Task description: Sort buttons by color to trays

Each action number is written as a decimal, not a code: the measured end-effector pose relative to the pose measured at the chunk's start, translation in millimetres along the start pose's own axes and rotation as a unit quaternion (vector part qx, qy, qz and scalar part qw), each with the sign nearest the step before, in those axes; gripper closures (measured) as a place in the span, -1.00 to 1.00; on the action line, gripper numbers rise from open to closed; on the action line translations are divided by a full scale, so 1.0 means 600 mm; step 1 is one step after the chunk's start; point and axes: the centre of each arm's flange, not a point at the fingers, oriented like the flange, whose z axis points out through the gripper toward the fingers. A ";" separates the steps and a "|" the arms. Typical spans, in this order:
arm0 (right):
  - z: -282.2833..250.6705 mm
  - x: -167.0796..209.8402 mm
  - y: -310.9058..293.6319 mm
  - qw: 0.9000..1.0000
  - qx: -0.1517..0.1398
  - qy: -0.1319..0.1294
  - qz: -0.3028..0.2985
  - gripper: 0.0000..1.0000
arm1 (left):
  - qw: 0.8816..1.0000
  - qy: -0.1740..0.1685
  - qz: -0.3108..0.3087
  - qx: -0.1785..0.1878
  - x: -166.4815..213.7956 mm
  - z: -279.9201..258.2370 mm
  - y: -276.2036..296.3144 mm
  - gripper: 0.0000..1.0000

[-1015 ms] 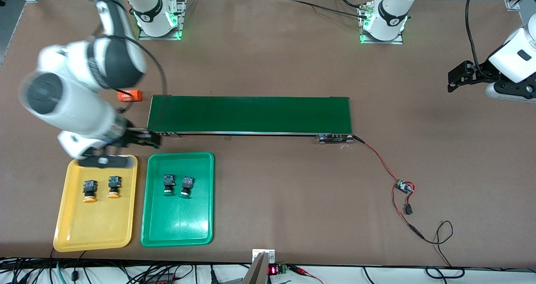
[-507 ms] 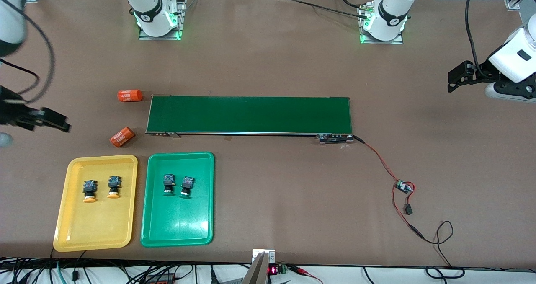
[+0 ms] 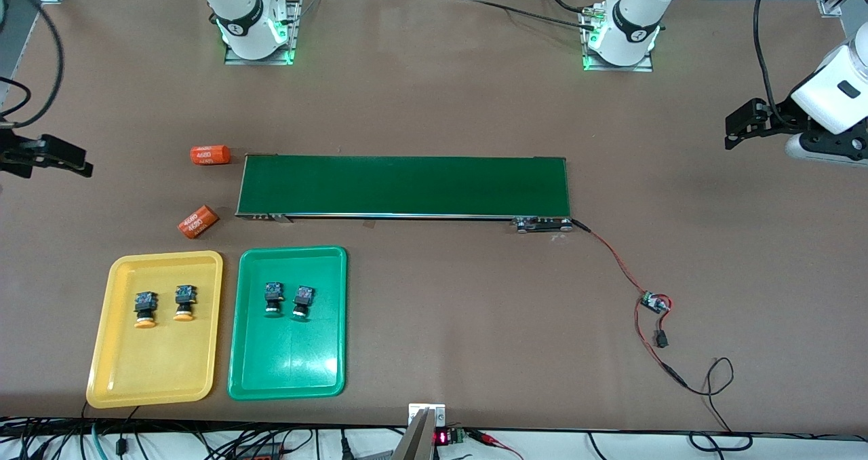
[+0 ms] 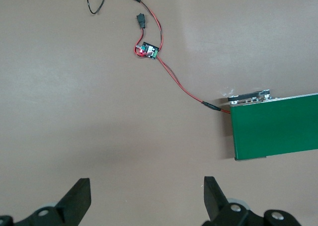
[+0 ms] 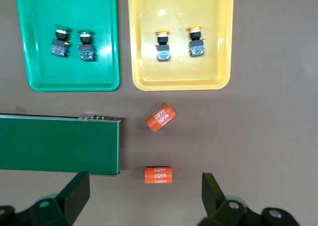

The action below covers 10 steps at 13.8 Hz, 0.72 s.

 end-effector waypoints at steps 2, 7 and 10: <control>-0.007 -0.009 -0.010 1.000 0.001 0.002 0.007 -1.00 | 1.000 0.000 0.000 0.000 0.000 0.000 0.000 -1.00; -0.031 -0.046 -0.004 1.000 0.007 0.011 0.010 -1.00 | 1.000 0.000 0.000 0.000 0.000 0.000 0.000 -1.00; -0.031 -0.065 -0.013 1.000 0.011 0.015 0.004 -1.00 | 1.000 0.000 0.000 0.000 0.000 0.000 0.000 -1.00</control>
